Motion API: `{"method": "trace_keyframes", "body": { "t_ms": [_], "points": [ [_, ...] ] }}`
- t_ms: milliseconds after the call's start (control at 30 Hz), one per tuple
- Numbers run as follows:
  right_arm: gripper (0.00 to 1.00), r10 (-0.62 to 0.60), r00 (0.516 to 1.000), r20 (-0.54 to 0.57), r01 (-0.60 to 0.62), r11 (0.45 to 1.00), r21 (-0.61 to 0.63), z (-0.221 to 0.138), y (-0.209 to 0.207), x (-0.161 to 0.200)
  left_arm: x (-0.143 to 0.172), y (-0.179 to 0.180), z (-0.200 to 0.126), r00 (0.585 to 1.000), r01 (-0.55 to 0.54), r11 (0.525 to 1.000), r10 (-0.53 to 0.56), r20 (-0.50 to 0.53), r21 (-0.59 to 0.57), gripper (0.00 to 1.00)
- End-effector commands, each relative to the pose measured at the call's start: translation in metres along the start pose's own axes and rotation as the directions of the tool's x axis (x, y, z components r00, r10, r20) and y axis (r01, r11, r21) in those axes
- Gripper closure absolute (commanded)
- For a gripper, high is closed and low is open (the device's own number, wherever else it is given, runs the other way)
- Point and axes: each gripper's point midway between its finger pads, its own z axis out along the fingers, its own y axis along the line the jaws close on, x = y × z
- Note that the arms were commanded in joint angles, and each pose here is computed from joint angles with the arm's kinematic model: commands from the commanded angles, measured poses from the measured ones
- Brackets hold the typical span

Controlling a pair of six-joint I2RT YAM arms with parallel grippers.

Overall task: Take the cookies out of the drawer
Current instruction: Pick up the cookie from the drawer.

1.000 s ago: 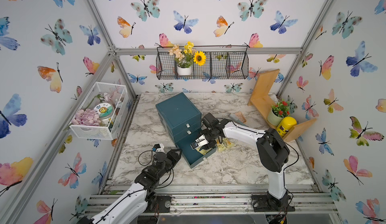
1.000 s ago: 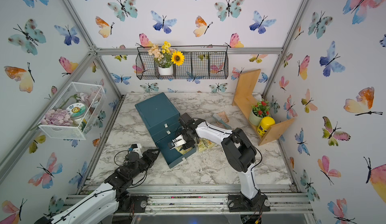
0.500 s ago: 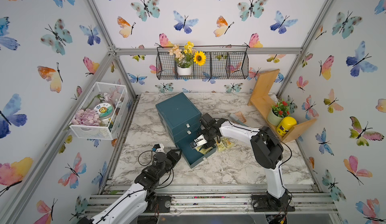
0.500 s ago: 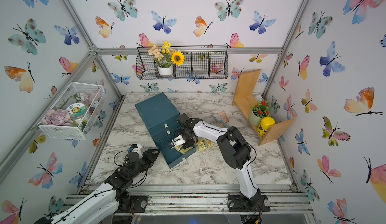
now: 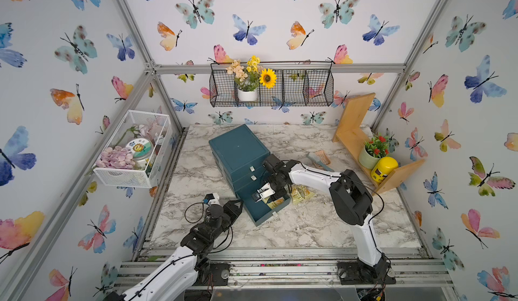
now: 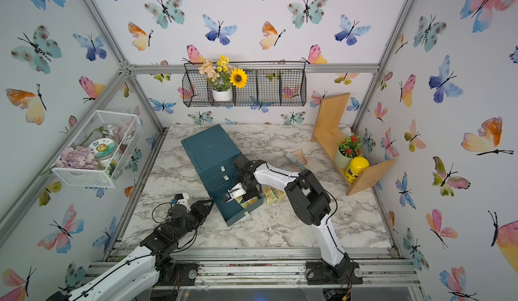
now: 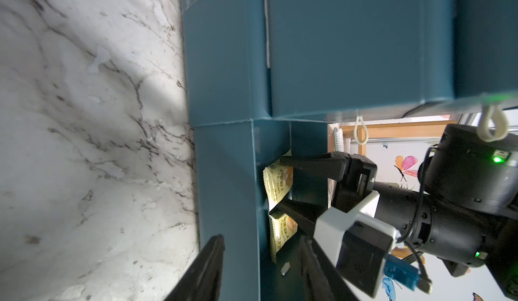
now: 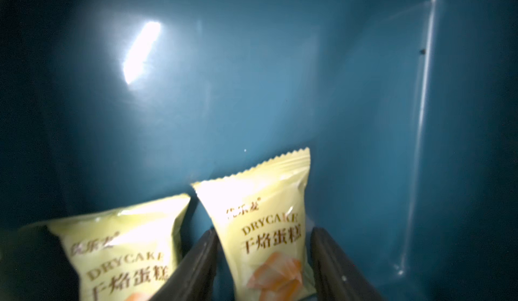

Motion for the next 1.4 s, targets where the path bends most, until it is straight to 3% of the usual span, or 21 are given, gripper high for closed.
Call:
{"method": "trace_keyframes", "body": {
  "t_ms": [0,433,767,1067,1233,1367],
  "points": [
    [0.47,0.028,0.998,-0.059,-0.033,0.995,-0.096,0.017,0.021,0.009,-0.004,0.001,-0.001,1.0,-0.007,1.0,0.007,0.026,-0.001,0.51],
    [0.57,0.03,0.999,-0.045,-0.034,0.995,-0.096,0.01,0.016,-0.002,-0.005,0.0,-0.003,0.999,-0.011,1.0,0.011,0.032,0.001,0.51],
    [0.61,0.024,0.999,0.032,-0.025,0.999,0.035,-0.029,-0.004,-0.027,-0.005,0.0,-0.004,0.999,-0.01,1.0,0.01,0.034,0.0,0.51],
    [0.63,0.045,0.992,0.114,-0.059,0.99,0.127,-0.073,0.006,-0.047,-0.006,0.001,-0.004,0.999,-0.011,1.0,0.011,0.038,-0.001,0.51],
    [0.69,0.156,0.982,0.105,-0.177,0.958,0.227,-0.097,0.005,-0.039,-0.007,-0.002,-0.004,0.999,-0.014,1.0,0.013,0.04,0.006,0.51],
    [0.73,0.333,0.942,0.041,-0.325,0.88,0.346,-0.109,0.008,-0.009,-0.008,-0.002,-0.005,0.999,-0.013,1.0,0.012,0.042,0.012,0.51]
  ]
}}
